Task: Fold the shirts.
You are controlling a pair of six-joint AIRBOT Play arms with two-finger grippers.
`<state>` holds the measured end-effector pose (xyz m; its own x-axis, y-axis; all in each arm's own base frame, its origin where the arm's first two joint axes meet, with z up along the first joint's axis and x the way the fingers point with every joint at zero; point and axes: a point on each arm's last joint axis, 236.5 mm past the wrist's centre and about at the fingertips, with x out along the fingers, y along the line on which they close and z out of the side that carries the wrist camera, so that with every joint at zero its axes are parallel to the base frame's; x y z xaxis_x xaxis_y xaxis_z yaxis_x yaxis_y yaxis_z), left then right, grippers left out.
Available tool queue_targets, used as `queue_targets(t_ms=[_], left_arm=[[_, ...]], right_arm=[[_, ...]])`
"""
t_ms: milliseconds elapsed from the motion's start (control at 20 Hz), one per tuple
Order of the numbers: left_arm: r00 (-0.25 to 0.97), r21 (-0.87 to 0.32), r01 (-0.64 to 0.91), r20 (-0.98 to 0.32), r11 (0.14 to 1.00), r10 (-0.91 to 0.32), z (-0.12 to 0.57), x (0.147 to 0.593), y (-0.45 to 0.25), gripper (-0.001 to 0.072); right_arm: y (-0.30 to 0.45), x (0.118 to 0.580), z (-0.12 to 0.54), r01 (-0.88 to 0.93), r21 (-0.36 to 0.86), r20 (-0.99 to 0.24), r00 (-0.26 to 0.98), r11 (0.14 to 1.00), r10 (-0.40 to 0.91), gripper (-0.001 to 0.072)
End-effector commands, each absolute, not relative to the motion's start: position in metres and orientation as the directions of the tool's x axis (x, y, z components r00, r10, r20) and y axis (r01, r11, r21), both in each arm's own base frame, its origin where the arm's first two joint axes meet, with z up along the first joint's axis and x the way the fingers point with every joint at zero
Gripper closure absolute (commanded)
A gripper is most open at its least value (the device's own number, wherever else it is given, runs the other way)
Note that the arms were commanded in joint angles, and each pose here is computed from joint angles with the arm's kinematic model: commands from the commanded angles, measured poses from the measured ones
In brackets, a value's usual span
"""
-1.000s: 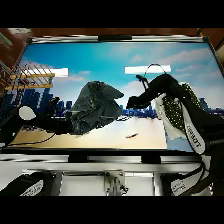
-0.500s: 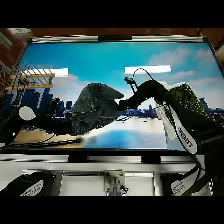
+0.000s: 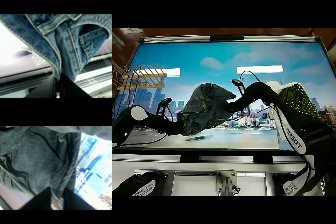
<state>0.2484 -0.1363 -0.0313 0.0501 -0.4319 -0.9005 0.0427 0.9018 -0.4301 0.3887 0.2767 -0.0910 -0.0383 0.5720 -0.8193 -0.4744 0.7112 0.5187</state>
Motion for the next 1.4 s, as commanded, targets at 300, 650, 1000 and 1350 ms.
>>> queue_targets(t_ms=[300,650,1000,1350], left_arm=[[0.369,-0.386,0.289,-0.8,0.876,-0.474,0.089,0.323,-0.146,0.0662],[0.846,-0.166,0.497,-0.127,0.852,-0.518,0.448,0.309,-0.138,0.0662],[0.908,-0.1,0.414,-0.026,0.905,-0.418,0.507,0.247,-0.104,0.0661],[0.762,-0.25,0.379,-0.461,0.891,-0.454,0.363,0.287,-0.123,0.0661]], right_arm=[[0.259,0.423,0.052,-0.592,0.44,-0.744,0.181,0.675,0.644,0.0619],[0.201,0.362,0.419,-0.675,0.12,-0.193,0.704,0.728,0.684,0.062],[0.147,0.261,0.533,-0.57,0.08,0.088,0.821,0.818,0.564,0.062],[0.171,0.322,0.401,-0.541,0.24,-0.387,0.708,0.806,0.591,0.062]])
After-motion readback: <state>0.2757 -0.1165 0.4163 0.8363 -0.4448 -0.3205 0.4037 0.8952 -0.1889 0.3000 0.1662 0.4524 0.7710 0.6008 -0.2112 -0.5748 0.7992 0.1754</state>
